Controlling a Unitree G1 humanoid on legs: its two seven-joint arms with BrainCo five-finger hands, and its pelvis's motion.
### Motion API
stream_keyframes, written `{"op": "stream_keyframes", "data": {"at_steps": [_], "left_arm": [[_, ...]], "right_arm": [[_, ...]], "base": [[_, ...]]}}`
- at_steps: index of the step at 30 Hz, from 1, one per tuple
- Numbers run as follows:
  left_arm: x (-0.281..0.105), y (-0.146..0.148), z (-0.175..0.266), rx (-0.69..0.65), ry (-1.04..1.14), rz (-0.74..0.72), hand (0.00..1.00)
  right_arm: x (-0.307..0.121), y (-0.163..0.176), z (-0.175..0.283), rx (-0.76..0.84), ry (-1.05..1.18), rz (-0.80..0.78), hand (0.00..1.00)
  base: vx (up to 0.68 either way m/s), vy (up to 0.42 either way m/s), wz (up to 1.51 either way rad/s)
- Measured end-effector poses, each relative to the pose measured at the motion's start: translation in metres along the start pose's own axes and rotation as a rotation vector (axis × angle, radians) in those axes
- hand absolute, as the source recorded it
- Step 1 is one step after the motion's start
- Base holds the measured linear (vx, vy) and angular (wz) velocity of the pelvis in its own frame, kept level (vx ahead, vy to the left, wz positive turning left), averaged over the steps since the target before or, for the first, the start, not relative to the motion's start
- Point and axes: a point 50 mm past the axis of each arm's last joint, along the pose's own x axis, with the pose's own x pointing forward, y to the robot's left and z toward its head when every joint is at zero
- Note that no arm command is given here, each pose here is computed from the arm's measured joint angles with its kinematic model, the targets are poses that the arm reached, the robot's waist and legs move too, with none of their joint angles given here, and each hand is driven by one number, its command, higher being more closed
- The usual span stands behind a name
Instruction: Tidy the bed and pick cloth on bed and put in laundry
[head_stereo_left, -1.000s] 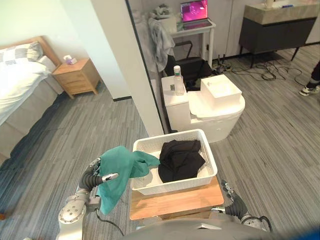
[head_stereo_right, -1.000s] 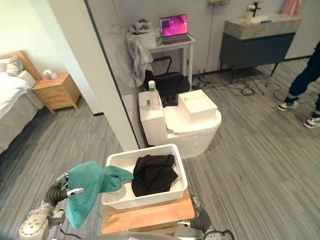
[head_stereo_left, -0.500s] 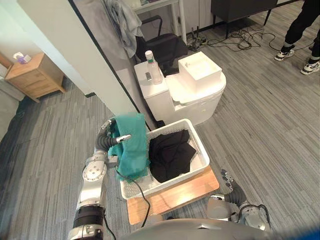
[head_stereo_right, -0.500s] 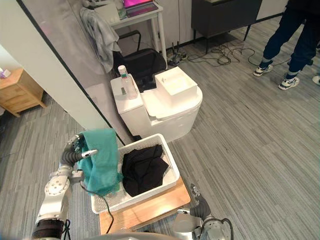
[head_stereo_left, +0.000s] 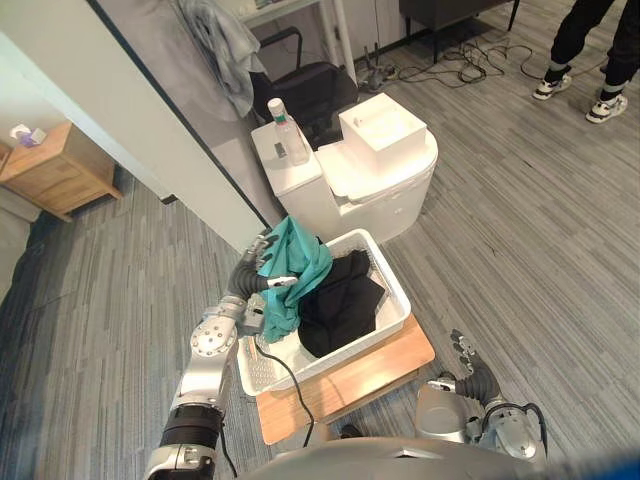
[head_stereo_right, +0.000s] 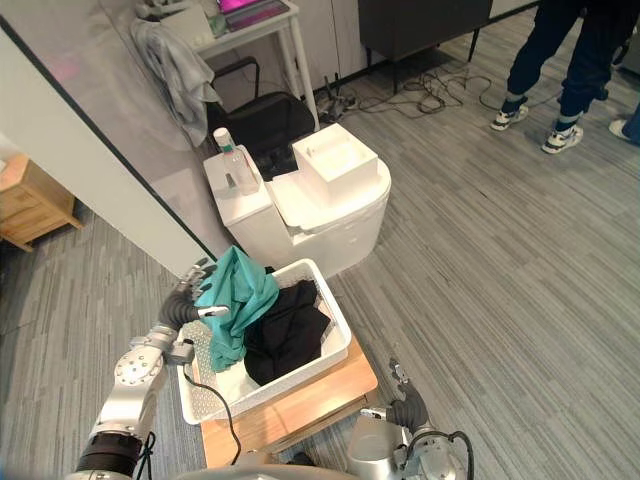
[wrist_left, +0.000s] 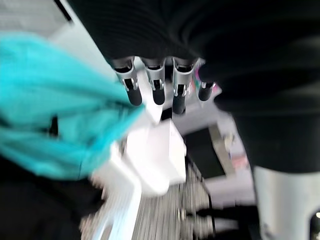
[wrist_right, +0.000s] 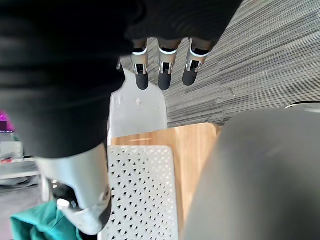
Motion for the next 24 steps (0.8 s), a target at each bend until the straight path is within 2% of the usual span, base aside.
{"op": "stream_keyframes", "data": {"at_steps": [6, 9, 12, 14, 17, 22, 24], "left_arm": [[0.001, -0.041, -0.001, -0.001, -0.003, -0.275, 0.0], [-0.002, -0.051, 0.014, -0.003, -0.075, -0.319, 0.0], [-0.005, -0.047, 0.028, -0.077, -0.148, -0.269, 0.0], [-0.011, -0.035, 0.037, -0.149, -0.198, -0.176, 0.0], [-0.022, -0.007, 0.045, -0.188, -0.243, 0.012, 0.0], [-0.069, 0.06, 0.036, -0.249, -0.232, 0.466, 0.0], [-0.089, 0.075, 0.027, -0.234, -0.188, 0.598, 0.0]], "right_arm": [[0.001, -0.006, 0.008, -0.013, -0.041, -0.035, 0.0], [0.001, -0.005, 0.009, -0.015, -0.054, -0.038, 0.0], [0.001, -0.006, 0.009, -0.017, -0.059, -0.051, 0.0], [0.0, -0.005, 0.009, -0.035, -0.057, -0.052, 0.0], [-0.004, -0.002, 0.003, -0.043, -0.035, -0.055, 0.0], [-0.024, 0.006, -0.027, -0.046, 0.101, -0.047, 0.0], [-0.025, 0.008, -0.033, -0.034, 0.137, -0.051, 0.0]], "base": [[0.07, 0.027, 0.0], [0.08, 0.038, 0.0], [0.05, 0.038, 0.04], [0.01, 0.013, 0.16], [-0.01, -0.017, 0.35], [0.0, -0.035, 0.51], [0.05, -0.019, 0.44]]}}
